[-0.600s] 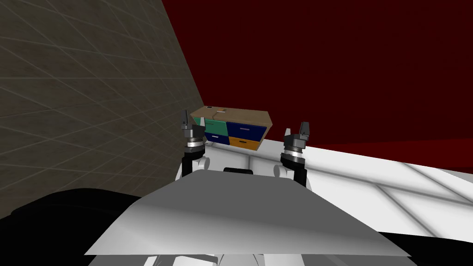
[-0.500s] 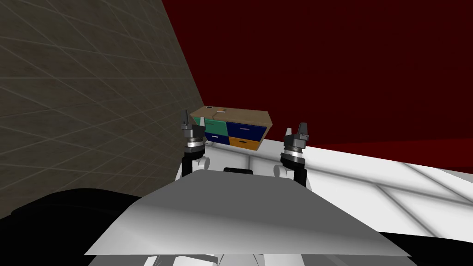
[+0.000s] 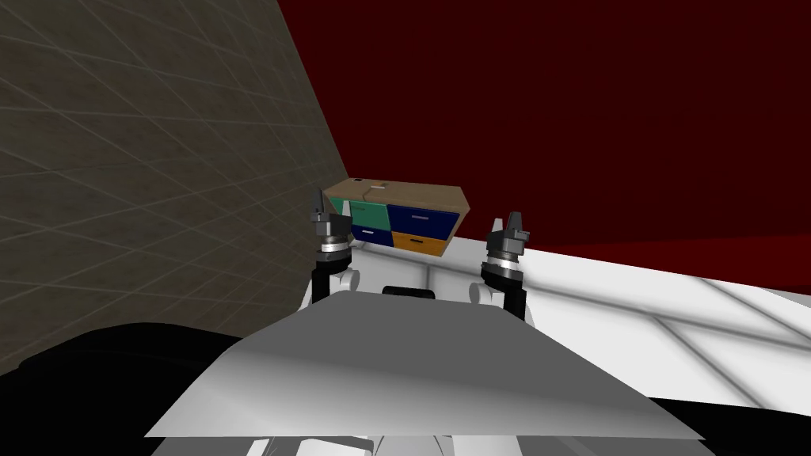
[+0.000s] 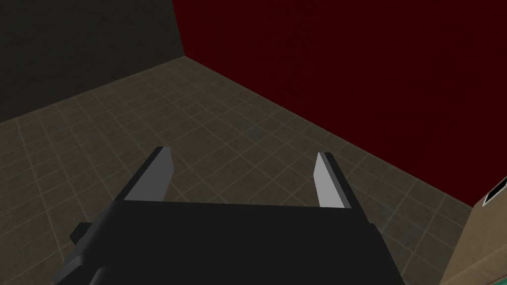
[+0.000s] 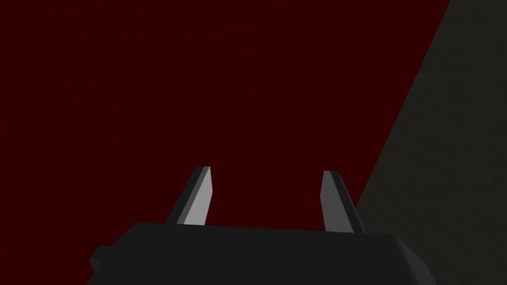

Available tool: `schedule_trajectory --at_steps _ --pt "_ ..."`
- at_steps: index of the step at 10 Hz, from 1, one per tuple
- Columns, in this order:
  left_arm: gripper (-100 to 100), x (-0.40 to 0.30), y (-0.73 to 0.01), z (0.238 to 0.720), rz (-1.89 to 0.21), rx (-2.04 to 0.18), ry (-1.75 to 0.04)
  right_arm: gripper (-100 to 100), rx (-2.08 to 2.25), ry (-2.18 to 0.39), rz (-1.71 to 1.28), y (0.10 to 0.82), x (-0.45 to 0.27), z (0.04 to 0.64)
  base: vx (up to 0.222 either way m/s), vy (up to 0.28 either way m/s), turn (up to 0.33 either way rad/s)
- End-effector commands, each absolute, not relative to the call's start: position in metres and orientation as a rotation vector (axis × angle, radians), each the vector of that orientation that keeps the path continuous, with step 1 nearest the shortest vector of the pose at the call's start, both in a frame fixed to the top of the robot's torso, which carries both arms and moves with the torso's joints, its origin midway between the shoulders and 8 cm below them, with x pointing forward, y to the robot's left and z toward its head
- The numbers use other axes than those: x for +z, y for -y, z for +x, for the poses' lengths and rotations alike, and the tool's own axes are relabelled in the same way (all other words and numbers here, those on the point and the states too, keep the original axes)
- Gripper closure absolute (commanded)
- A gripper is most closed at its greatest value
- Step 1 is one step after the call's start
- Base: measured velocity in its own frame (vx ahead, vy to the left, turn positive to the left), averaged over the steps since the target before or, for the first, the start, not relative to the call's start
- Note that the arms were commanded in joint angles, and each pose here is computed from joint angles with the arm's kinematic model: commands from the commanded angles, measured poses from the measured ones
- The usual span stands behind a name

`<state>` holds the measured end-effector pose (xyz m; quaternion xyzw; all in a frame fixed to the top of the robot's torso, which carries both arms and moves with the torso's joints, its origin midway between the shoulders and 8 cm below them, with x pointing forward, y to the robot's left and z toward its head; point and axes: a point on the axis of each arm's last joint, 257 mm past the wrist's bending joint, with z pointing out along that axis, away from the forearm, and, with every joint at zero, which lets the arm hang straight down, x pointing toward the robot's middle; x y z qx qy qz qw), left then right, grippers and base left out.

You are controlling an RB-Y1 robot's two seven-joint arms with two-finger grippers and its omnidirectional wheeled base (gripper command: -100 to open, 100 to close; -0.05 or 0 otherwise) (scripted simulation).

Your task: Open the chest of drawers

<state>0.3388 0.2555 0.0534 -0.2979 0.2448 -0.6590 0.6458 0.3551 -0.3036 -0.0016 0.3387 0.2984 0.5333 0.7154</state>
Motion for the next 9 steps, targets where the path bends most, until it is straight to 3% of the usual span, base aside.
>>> schedule_trajectory --at_steps 1,3,4,9 --pt "0 0.053 -0.255 0.339 -0.678 -1.500 -0.557 0 1.181 -0.661 0.750 0.304 -0.002 0.355 0.000 0.000 0.000" --pt "0 0.053 -0.255 0.339 -0.678 -1.500 -0.557 0 1.181 -0.661 0.750 0.304 -0.002 0.355 0.000 0.000 0.000" --pt "-100 0.048 -0.251 0.342 -0.663 -1.498 -0.595 0 1.181 -0.661 0.750 0.304 -0.002 0.355 0.021 -0.008 -0.009" --pt "-100 0.013 -0.242 0.362 -0.650 -1.476 -0.728 0 1.181 -0.661 0.751 0.304 -0.002 0.355 0.064 -0.031 -0.021"
